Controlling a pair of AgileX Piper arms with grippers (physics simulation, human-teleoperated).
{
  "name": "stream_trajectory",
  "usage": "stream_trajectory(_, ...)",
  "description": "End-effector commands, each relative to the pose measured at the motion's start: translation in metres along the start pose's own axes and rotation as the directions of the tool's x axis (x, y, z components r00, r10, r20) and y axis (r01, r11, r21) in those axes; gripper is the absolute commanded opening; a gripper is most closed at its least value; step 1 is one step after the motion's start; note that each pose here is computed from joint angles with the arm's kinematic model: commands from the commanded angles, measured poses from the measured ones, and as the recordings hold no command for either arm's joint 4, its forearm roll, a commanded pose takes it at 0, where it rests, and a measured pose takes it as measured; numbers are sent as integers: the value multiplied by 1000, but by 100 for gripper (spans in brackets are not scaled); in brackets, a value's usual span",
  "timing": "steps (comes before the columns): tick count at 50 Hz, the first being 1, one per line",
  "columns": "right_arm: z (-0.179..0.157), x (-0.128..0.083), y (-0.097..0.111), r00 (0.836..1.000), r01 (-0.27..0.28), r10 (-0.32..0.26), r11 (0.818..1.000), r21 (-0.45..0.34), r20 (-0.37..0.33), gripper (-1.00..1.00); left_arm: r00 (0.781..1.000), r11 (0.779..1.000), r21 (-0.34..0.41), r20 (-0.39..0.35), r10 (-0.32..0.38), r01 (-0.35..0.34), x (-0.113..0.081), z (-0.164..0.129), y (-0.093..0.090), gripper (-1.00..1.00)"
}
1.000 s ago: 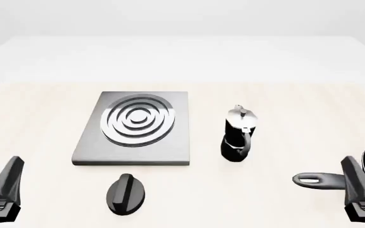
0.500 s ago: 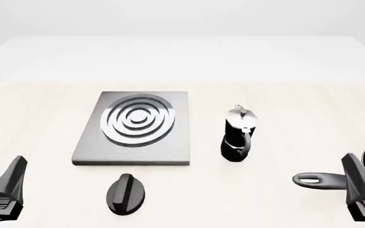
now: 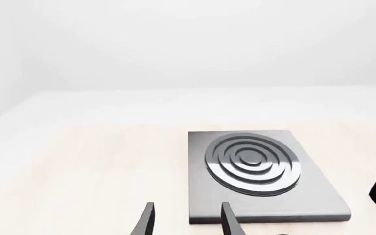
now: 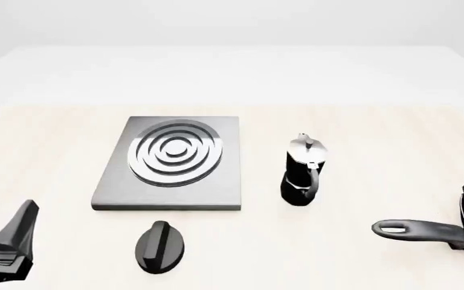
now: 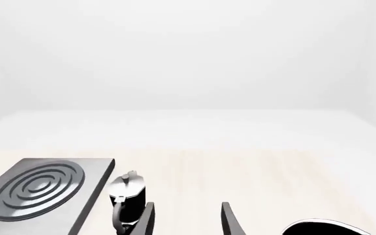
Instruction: Put the frying pan on the stove.
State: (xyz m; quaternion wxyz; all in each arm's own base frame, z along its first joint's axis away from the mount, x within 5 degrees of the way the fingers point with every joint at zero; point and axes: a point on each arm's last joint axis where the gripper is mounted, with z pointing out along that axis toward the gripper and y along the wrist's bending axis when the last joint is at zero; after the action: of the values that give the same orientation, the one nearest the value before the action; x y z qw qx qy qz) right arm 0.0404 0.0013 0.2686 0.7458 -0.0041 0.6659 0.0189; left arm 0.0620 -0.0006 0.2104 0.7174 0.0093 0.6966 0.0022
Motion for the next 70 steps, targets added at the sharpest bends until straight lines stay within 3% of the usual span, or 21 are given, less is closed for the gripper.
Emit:
stream_trajectory(1, -8, -21, 0, 999, 40, -40, 999, 4, -15, 100, 1000, 1000, 12, 2, -18, 18, 1, -3, -1, 100)
stream_trajectory(8, -17, -40, 1, 999, 48, -48, 999, -5, -25, 100, 1000, 1000, 16, -3, -10, 10, 1, 0, -1, 100)
stream_trajectory(22, -55, -99, 1, 1000, 31, -31, 999, -18, -3, 100, 1000, 1000, 18, -8, -3, 3, 0, 2, -1, 100)
stream_trajectory(33, -108, -146, 1, 1000, 0, 1, 1000, -17, 23, 100, 1000, 1000, 18, -10, -3, 3, 0, 3, -1, 100)
stream_trajectory(41, -147, -166, 1, 999, -29, 30, 999, -17, 30, 100, 1000, 1000, 21, -10, -2, 2, 0, 3, -1, 100)
stream_trajectory(50, -181, -176, 3, 998, -54, 54, 999, -6, 21, 100, 1000, 1000, 17, -12, -5, 6, 0, 3, -1, 100)
stream_trajectory(70, -171, -170, 7, 997, -80, 80, 996, 28, -18, 100, 1000, 1000, 23, -12, -6, 6, 0, 4, -2, 100)
